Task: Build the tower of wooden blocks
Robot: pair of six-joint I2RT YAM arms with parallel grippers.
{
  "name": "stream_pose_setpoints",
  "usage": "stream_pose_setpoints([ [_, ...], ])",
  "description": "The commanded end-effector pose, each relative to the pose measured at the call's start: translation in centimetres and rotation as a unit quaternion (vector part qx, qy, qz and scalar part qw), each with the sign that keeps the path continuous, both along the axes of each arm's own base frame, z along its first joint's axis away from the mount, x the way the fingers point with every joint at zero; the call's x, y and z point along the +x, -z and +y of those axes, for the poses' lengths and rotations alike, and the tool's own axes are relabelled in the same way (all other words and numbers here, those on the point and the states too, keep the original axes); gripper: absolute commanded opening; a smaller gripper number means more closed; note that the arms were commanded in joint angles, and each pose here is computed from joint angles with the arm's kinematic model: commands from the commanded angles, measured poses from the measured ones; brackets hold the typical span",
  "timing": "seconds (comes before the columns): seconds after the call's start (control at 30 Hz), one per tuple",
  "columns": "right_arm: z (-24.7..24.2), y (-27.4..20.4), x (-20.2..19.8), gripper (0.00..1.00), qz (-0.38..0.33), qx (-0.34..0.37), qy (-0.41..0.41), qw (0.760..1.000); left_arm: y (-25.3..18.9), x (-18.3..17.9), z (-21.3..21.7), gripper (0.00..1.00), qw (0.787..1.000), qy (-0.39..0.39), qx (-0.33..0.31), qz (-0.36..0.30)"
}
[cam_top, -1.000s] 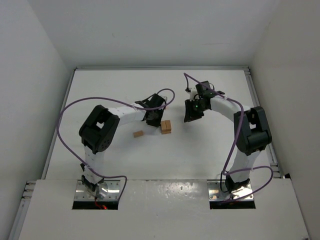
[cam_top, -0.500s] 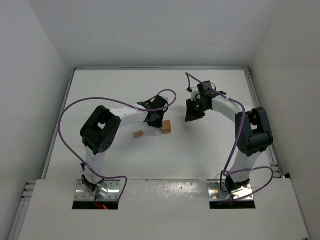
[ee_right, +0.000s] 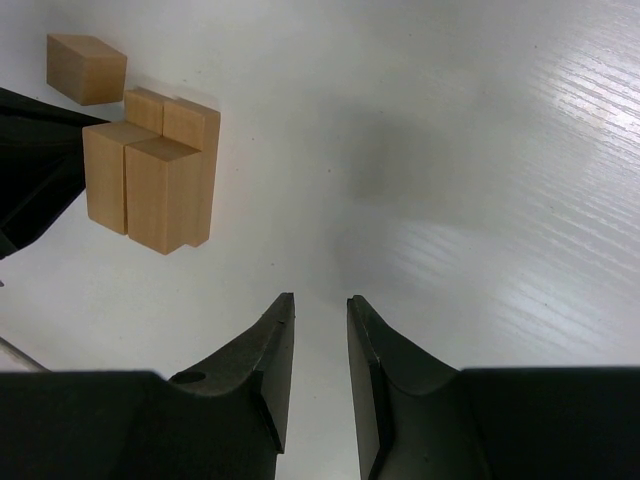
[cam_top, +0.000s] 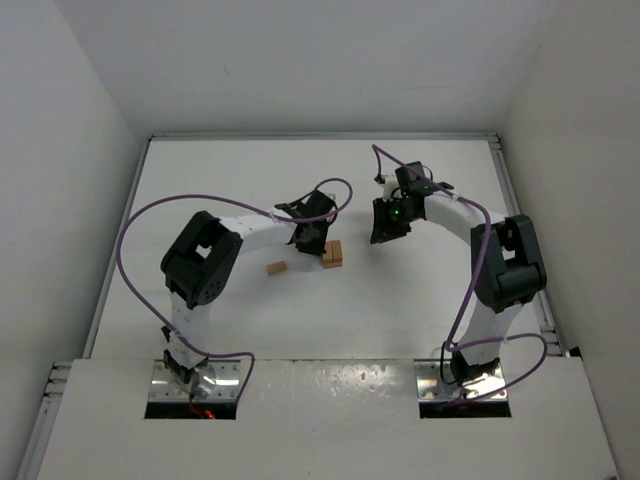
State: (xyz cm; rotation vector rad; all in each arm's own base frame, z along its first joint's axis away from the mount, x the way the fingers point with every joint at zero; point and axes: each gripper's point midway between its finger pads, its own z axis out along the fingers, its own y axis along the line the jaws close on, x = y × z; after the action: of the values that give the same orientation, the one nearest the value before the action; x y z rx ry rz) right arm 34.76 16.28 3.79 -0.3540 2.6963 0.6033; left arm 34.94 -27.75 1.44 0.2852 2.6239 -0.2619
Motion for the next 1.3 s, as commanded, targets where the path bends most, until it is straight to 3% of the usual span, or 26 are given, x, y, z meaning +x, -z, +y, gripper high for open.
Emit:
stream_pose_setpoints([
  [0.0,0.2,-1.7,0.9,0.28,-0.029,0.014,0.004,0.999,2.3,-2.0,0.6,0.16,0.999,-0.004,0.019,0.046],
  [0.43,0.3,-1.8,1.0,0.28,-0.03,0.015,0.002,0.999,2.5,-2.3,0.7,0.17,0.998,-0.006,0.017,0.053],
  [0.67,0.2,-1.8,0.8,0.28,-0.03,0.012,0.001,0.999,2.2,-3.2,1.1,0.12,0.999,-0.004,0.01,0.051],
  [0.73,0.3,-1.8,0.8,0.28,-0.03,0.013,0.001,0.999,1.9,-3.5,1.4,0.07,0.999,-0.004,0.008,0.048],
  [0.87,0.2,-1.7,0.8,0.28,-0.03,0.012,0.001,0.999,1.3,-4.1,2.8,0.07,0.999,-0.013,0.019,0.034],
  [1.0,0.1,-1.8,0.6,0.28,-0.033,0.01,-0.004,0.999,-0.7,-2.4,4.9,0.07,0.999,-0.039,0.007,0.005],
  [1.03,-0.1,-1.8,0.6,0.28,-0.034,0.01,-0.003,0.999,-1.7,-1.7,5.6,0.02,0.999,-0.038,0.0,-0.006],
  [1.2,-0.2,-2.9,0.7,0.3,-0.055,0.011,-0.028,0.998,-7.6,-0.3,6.8,0.0,0.995,0.045,-0.003,-0.088],
  [1.23,-0.2,-3.4,0.5,0.32,-0.059,0.013,-0.036,0.998,-10.6,0.7,7.3,0.08,0.988,0.067,-0.011,-0.137],
  [1.27,-0.4,-3.7,0.4,0.43,-0.067,0.008,-0.047,0.997,-11.5,0.6,7.5,0.16,0.984,0.089,-0.018,-0.152],
])
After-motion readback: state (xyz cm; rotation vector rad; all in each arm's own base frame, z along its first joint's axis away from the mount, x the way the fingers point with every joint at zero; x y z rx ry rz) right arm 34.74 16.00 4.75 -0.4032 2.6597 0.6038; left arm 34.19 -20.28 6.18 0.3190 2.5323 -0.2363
